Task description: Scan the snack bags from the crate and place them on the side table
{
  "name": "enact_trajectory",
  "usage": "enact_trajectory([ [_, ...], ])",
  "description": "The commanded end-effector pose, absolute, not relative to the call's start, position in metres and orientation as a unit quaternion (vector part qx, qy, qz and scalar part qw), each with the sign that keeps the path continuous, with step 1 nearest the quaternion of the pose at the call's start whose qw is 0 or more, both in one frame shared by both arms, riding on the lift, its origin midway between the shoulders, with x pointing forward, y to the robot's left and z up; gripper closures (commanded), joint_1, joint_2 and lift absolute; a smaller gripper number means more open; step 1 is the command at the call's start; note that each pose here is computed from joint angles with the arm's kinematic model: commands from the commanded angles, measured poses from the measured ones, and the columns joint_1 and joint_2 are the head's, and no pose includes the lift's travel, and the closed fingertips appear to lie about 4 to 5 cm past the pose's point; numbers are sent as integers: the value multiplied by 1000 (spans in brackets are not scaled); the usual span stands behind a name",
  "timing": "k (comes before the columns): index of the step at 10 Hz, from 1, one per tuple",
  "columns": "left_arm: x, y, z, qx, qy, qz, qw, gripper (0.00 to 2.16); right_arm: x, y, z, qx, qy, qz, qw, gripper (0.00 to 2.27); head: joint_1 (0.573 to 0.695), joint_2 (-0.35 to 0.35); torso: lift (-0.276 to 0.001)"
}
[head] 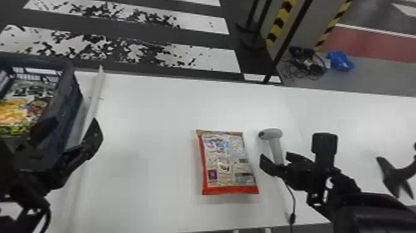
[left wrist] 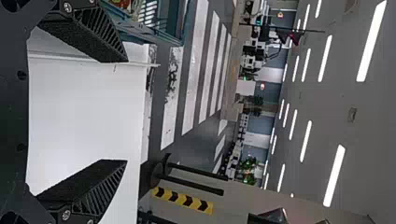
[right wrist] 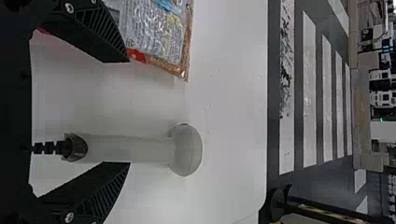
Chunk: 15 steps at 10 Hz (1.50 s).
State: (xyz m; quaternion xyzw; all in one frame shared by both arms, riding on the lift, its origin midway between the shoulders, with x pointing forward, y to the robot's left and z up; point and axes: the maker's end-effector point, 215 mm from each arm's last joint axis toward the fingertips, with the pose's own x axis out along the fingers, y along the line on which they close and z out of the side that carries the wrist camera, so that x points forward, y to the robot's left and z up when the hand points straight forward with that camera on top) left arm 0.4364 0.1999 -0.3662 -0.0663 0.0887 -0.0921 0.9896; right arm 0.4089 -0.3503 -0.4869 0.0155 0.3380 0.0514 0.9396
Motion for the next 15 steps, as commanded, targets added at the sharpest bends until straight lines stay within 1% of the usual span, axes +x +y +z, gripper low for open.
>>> enact_trajectory([
  [1,436,200,-366,-66,89,-92,990,107,394,-329,-486,46,353,79,931,97,695,-204,-94],
  [3,436,200,-367,-67,89,-93,989,107,379,-308,-494,78,384,116,913,97,695,-165,-94],
  [5,437,200,-368,-67,90,-93,989,107,370,-298,-497,101,398,139,901,97,695,-146,-94],
  [7,437,200,-370,-67,92,-93,989,107,362,-288,-501,140,418,157,884,97,695,-132,-94],
  [9,437,199,-371,-68,92,-94,989,107,359,-282,-503,171,428,170,871,97,695,-124,-94],
  [12,437,200,-371,-68,92,-94,989,107,362,-276,-506,187,429,187,864,93,695,-113,-94],
  [15,437,198,-370,-72,92,-96,988,107,362,-278,-518,190,443,192,855,80,695,-111,-94],
])
